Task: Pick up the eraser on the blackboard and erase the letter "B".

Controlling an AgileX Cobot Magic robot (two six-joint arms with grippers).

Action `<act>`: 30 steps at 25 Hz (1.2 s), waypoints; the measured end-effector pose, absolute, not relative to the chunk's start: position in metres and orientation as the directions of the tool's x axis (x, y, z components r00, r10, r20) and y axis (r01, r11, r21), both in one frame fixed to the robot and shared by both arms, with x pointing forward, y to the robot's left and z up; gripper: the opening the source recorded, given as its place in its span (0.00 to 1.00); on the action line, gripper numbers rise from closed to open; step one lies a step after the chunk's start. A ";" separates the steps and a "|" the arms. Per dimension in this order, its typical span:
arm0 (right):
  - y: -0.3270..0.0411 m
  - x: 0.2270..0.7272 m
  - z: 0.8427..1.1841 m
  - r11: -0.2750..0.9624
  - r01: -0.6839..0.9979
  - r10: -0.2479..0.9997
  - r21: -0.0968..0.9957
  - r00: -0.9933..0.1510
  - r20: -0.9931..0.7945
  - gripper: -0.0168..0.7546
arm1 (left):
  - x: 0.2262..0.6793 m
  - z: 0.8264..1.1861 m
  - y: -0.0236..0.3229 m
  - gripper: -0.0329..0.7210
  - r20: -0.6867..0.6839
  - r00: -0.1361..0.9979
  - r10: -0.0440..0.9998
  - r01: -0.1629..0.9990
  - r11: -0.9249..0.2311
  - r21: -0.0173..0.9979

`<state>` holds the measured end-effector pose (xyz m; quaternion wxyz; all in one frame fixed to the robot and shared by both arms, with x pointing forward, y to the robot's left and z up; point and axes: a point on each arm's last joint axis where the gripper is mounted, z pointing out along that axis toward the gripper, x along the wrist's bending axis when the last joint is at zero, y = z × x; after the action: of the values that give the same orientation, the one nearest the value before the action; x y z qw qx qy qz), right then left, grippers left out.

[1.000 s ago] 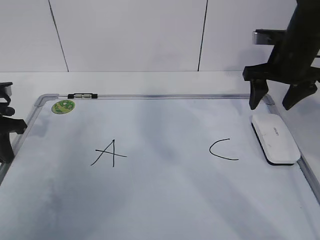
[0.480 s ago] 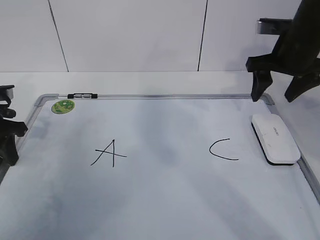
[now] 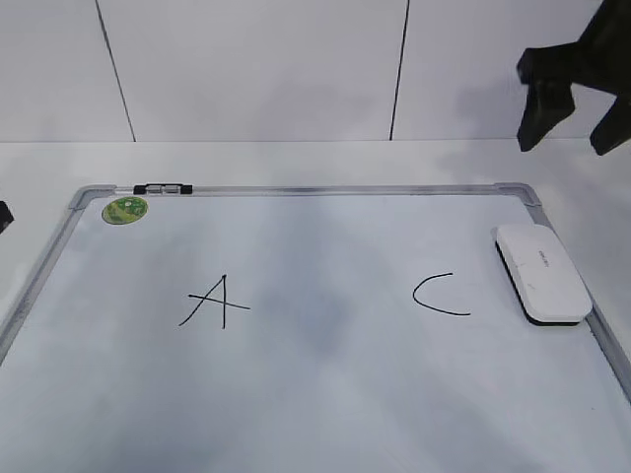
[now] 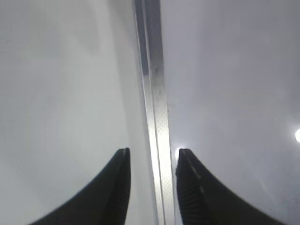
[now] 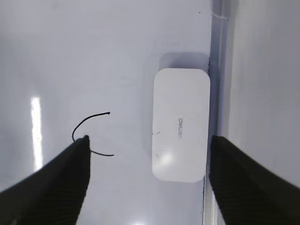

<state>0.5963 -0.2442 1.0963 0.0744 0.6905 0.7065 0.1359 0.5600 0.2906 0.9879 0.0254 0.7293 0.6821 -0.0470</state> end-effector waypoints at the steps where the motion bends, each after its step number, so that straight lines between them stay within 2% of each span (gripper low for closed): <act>1: -0.244 0.589 1.102 0.006 0.952 0.995 0.304 -0.036 0.094 0.78 | 0.558 0.991 0.291 0.38 -0.102 0.067 0.992 0.997 -0.071 -0.036; 8: -0.249 0.532 1.115 -0.001 0.951 0.991 0.310 -0.040 0.127 0.78 | 0.538 1.008 0.291 0.36 -0.104 0.071 0.992 0.997 -0.073 -0.019; 18: -0.259 0.458 1.112 0.001 0.951 0.990 0.309 -0.043 0.131 0.78 | 0.461 1.028 0.291 0.35 -0.103 0.076 0.992 0.997 -0.073 0.029; 22: -0.260 0.448 1.109 0.002 0.954 0.990 0.300 -0.044 0.132 0.78 | 0.425 1.044 0.291 0.35 -0.098 0.085 0.992 0.990 -0.074 0.117; 30: -0.261 0.447 1.108 0.005 0.955 0.990 0.298 -0.046 0.131 0.78 | 0.355 1.088 0.295 0.35 -0.026 0.110 0.994 0.904 -0.089 0.417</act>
<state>0.4470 -0.2606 1.1077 0.0577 0.6883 0.7064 0.1546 0.3550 0.2947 1.0882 0.1676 0.7258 0.6537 0.1331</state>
